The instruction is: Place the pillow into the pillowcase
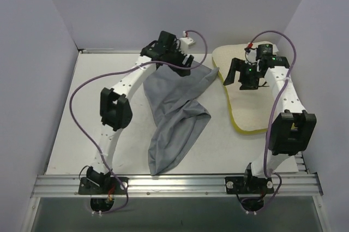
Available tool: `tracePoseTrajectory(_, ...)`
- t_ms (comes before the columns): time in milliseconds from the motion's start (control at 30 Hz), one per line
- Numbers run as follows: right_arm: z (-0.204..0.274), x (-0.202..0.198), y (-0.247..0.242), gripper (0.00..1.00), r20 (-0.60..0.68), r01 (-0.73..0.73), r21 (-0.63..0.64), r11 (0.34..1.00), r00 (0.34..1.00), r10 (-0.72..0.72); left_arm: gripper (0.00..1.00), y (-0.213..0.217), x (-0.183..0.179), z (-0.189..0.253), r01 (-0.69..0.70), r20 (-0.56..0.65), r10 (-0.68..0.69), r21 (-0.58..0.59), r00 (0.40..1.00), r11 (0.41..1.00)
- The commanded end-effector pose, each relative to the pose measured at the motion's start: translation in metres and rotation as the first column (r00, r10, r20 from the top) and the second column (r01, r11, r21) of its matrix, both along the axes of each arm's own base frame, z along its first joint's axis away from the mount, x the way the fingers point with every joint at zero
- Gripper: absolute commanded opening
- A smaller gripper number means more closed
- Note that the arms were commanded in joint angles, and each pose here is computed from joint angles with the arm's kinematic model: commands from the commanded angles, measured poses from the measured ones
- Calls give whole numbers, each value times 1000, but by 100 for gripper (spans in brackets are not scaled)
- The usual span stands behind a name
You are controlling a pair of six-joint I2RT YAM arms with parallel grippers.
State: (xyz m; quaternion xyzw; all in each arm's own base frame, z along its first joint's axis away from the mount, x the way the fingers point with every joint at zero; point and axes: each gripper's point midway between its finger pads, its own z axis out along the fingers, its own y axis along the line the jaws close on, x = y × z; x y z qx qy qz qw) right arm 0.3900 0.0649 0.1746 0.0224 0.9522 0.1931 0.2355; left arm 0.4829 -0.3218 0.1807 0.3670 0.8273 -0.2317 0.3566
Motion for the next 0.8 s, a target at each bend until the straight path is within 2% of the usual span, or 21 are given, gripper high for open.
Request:
tracePoseTrajectory(0,24,-37,3,87,16,-29,57,998,999,28,81,-54,10,-32,54,-25,-55,-56,998,997)
tracePoseTrajectory(67,27,-55,1,87,17,-39,51,998,999,38,82,-80,13,-28,66,-1,-67,-98,998,993)
tracePoseTrajectory(167,33,-74,-8,87,25,-32,43,999,999,31,84,-111,9,-59,103,-5,-104,-116,995,988)
tracePoseTrajectory(300,35,-92,-16,87,27,-23,30,999,999,23,86,-132,6,-86,91,-15,-93,-108,996,990)
tracePoseTrajectory(433,36,-105,-22,87,17,-15,21,1000,1000,15,86,-135,15,-111,28,-12,-29,-74,1000,997)
tracePoseTrajectory(500,35,-108,-24,87,12,-15,18,1000,1000,15,76,-137,16,-118,24,-17,-26,-79,1000,997)
tracePoseTrajectory(567,35,-110,-26,87,9,-14,16,1000,1000,13,57,-138,22,-107,10,15,-8,-93,1000,996)
tracePoseTrajectory(600,35,-110,-26,87,7,-13,14,1000,1000,13,31,-140,28,-96,6,46,-1,-113,999,994)
tracePoseTrajectory(633,34,-111,-25,87,2,-16,18,1000,1000,16,14,-141,33,-78,6,81,5,-133,997,991)
tracePoseTrajectory(667,33,-111,-25,87,3,-18,23,1000,1000,18,2,-139,37,-42,4,132,19,-168,991,986)
tracePoseTrajectory(733,32,-111,-21,86,-1,-28,40,999,1000,28,0,-126,43,5,-11,185,50,-206,981,978)
tracePoseTrajectory(767,29,-111,-19,86,-9,-33,50,998,999,33,0,-97,50,52,-43,220,98,-243,971,969)
